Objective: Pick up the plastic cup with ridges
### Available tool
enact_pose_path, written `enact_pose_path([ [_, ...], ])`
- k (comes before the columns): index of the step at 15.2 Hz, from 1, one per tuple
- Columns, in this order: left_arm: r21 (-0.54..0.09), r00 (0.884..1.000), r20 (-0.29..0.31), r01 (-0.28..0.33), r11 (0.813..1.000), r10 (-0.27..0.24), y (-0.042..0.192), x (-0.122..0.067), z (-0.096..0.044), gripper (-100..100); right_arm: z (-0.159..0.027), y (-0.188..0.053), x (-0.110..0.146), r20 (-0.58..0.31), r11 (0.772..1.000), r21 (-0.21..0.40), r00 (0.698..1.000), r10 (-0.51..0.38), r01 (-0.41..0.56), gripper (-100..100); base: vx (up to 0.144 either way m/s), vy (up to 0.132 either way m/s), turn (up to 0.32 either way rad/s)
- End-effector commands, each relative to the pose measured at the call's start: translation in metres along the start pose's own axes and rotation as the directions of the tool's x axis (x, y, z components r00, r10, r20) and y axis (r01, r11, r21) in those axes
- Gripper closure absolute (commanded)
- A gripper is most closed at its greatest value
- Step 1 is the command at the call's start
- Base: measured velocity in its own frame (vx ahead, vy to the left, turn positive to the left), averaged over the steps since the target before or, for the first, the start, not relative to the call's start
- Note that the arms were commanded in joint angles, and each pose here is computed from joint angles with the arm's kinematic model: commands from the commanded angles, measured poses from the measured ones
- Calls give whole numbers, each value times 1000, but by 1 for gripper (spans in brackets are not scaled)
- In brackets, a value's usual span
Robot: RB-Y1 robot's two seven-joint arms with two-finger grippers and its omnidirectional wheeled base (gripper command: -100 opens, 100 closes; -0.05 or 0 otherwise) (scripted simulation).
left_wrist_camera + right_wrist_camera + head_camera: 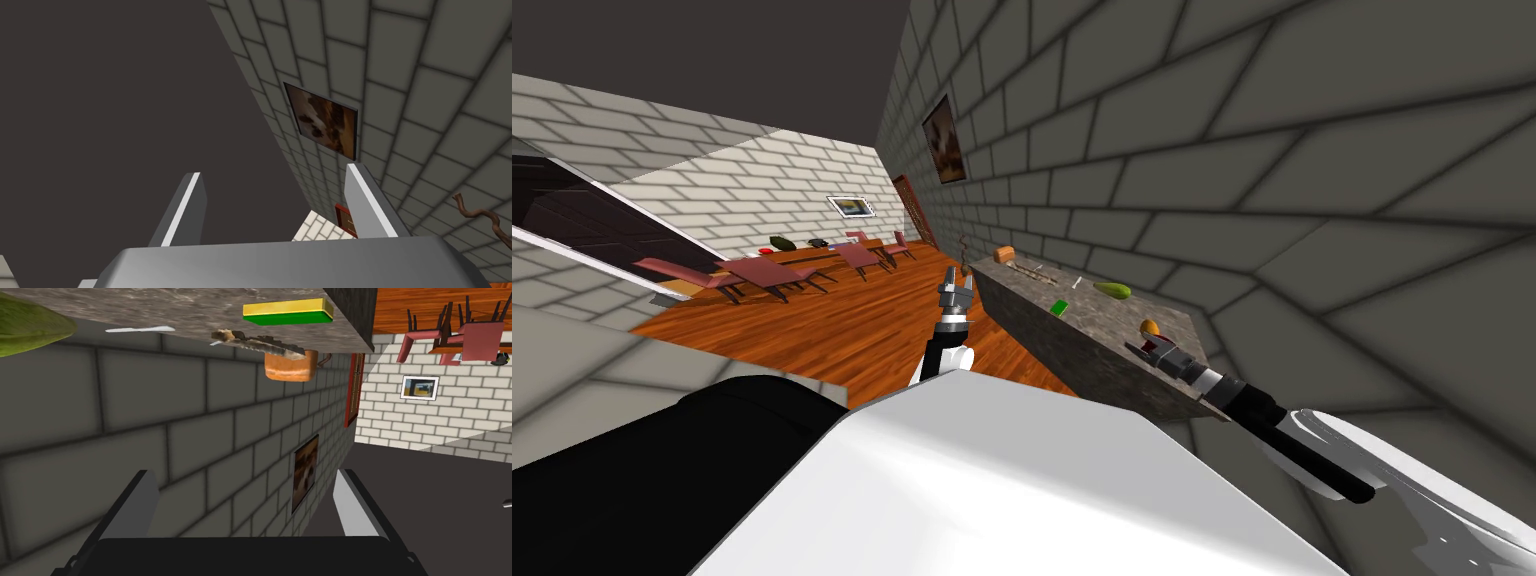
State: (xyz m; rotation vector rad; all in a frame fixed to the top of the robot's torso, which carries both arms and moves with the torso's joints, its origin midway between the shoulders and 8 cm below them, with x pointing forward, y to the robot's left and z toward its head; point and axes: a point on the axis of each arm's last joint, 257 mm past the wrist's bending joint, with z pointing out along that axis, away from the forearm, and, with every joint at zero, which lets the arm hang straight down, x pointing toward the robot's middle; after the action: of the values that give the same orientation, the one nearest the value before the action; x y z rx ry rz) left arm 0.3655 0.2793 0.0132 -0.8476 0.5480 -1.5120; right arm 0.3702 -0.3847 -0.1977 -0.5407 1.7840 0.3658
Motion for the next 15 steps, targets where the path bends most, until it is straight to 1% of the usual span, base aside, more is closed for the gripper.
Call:
enact_pose_path([
  [1,0,1000,0,0,1000,0,0,0,0,0,-10,-15,16,-76,998,9,996,-54,55,-100,15,15,41],
  [3,0,1000,0,0,1000,0,0,0,0,0,-11,-17,14,-91,997,0,993,-74,74,-100,13,13,27],
  [4,0,1000,0,0,1000,0,0,0,0,0,-22,-30,27,-153,993,5,982,-112,114,-100,14,12,46],
  [6,0,1000,0,0,1000,0,0,0,0,0,-22,-32,25,-166,991,-4,978,-129,130,-100,15,12,34],
  [7,0,1000,0,0,1000,0,0,0,0,0,-34,-44,39,-226,986,-4,960,-164,167,-100,14,17,44],
  [9,0,1000,0,0,1000,0,0,0,0,0,-35,-46,36,-238,983,-13,954,-181,184,-100,15,19,28],
  [10,0,1000,0,0,1000,0,0,0,0,0,-48,-58,49,-300,975,-21,929,-216,220,-100,14,23,49],
  [11,0,1000,0,0,1000,0,0,0,0,0,-48,-60,46,-308,972,-29,923,-230,233,-100,16,23,47],
  [12,0,1000,0,0,1000,0,0,0,0,0,-62,-70,60,-363,965,-37,896,-254,259,-100,22,28,64],
  [14,0,1000,0,0,1000,0,0,0,0,0,-62,-73,56,-375,960,-49,886,-274,276,-100,21,23,35],
  [15,0,1000,0,0,1000,0,0,0,0,0,-77,-84,68,-432,950,-67,850,-303,305,-100,18,25,53],
])
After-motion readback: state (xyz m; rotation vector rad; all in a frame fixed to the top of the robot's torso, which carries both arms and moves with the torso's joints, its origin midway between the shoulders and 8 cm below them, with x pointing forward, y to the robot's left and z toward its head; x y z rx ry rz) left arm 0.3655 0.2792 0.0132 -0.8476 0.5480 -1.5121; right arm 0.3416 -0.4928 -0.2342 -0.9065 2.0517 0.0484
